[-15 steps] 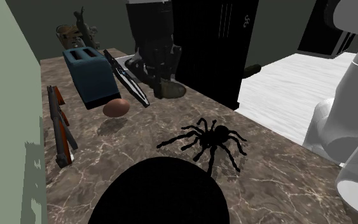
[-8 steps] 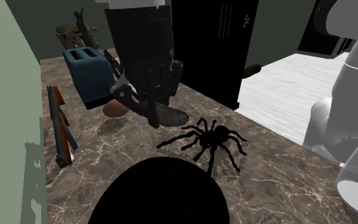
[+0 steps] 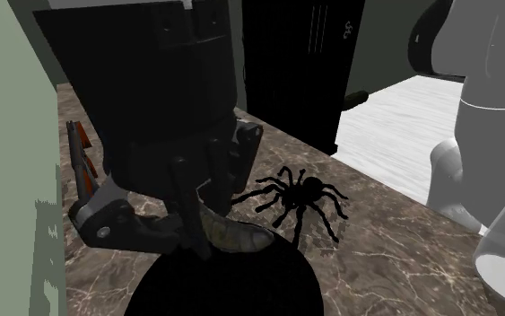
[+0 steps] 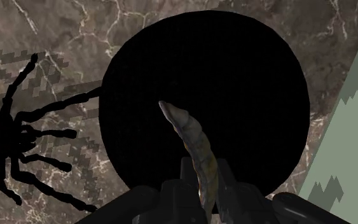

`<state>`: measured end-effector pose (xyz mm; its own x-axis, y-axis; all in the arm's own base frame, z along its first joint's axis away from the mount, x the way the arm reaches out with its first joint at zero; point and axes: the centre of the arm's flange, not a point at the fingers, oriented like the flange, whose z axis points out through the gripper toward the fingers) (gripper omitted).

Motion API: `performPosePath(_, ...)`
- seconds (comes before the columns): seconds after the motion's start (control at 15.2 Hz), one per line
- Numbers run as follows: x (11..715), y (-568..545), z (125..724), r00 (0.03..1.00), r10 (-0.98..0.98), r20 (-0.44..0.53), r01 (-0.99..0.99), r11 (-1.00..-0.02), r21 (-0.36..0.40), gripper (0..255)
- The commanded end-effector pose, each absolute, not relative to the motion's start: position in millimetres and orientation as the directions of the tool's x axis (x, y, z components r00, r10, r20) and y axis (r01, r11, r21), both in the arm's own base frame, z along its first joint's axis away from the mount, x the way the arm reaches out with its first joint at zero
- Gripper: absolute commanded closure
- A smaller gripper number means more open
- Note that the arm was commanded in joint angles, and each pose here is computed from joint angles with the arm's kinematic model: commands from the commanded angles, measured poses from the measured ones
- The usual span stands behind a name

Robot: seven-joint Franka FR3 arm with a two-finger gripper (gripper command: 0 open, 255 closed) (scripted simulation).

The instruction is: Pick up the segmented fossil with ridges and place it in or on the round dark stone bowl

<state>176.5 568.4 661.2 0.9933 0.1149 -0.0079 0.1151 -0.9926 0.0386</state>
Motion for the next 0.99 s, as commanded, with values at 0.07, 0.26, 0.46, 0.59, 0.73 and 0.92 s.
performPosePath(0.07, 167.4, 578.8, 648.2, 0.994, 0.111, -0.007, 0.112, -0.993, 0.039, 255)
performPosePath(0.26, 167.4, 578.8, 632.4, 0.994, 0.111, -0.007, 0.112, -0.993, 0.039, 255)
performPosePath(0.46, 167.4, 578.8, 616.5, 0.994, 0.111, -0.007, 0.112, -0.993, 0.039, 255)
performPosePath(0.59, 167.4, 578.8, 606.0, 0.994, 0.111, -0.007, 0.112, -0.993, 0.039, 255)
performPosePath(0.73, 167.4, 578.8, 591.7, 0.994, 0.111, -0.007, 0.112, -0.993, 0.039, 255)
performPosePath(0.92, 167.4, 578.8, 591.7, 0.994, 0.111, -0.007, 0.112, -0.993, 0.039, 255)
